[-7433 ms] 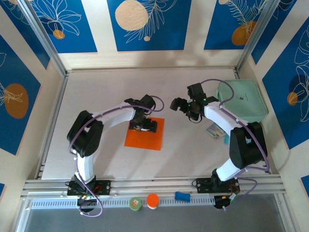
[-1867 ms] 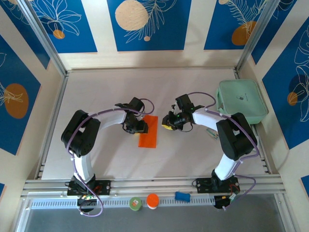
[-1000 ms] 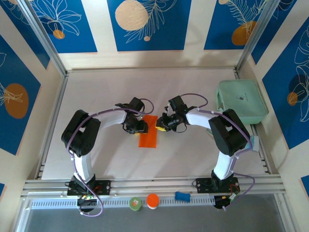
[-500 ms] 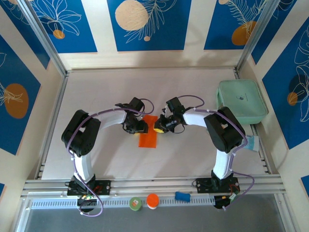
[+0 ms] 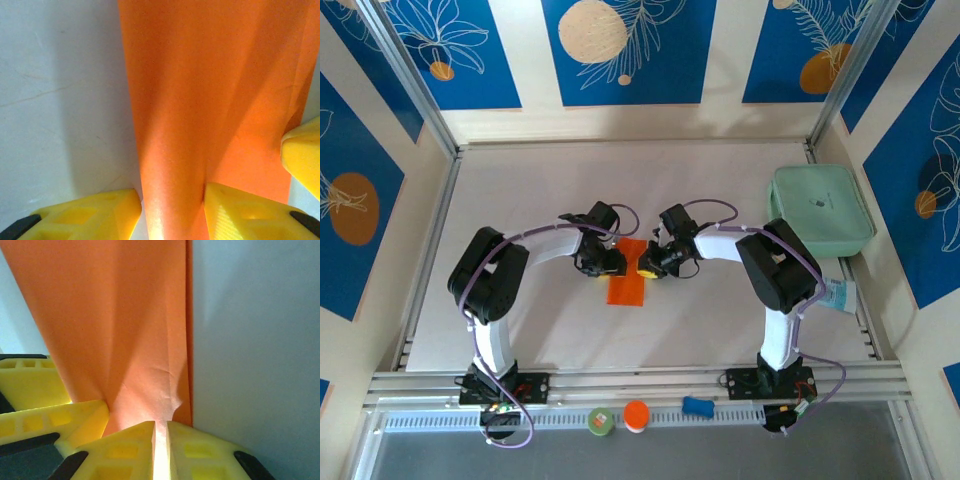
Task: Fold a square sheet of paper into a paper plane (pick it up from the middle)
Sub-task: Hold the square sheet of paper at the center of the table.
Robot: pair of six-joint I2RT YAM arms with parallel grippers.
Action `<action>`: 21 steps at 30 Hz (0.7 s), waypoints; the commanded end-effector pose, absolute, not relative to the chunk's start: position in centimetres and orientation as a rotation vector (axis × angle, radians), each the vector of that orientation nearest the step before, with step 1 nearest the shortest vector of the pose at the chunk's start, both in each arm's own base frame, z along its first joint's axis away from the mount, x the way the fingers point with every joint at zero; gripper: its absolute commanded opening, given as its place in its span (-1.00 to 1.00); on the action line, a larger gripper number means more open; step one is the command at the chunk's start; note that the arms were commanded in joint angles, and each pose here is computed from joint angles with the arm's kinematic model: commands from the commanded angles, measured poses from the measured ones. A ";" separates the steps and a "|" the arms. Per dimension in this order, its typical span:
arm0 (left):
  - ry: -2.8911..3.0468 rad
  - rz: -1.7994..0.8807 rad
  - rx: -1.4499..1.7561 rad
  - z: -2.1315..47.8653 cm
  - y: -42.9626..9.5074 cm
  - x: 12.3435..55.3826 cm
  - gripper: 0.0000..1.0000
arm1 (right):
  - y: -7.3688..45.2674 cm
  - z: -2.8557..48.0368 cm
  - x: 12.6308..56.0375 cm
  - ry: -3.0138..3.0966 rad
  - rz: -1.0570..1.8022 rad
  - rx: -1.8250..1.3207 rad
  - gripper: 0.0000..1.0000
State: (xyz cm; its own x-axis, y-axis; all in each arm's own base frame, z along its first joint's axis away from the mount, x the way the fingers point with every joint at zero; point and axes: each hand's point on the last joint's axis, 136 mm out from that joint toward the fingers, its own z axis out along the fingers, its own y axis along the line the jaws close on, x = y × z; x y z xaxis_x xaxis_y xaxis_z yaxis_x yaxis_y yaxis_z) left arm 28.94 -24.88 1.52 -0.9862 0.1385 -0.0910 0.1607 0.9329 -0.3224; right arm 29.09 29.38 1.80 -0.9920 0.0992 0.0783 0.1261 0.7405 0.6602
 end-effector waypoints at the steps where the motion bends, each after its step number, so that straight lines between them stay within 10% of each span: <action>1: 3.174 -0.296 0.254 -3.3 -22.0 26.1 -0.07 | 28.4 0.2 28.5 -2.925 -0.983 -0.186 -0.72; 21: 2.892 -0.510 0.197 10.4 -24.5 30.3 0.10 | 25.7 -3.6 26.7 -2.937 -0.716 -0.181 -0.74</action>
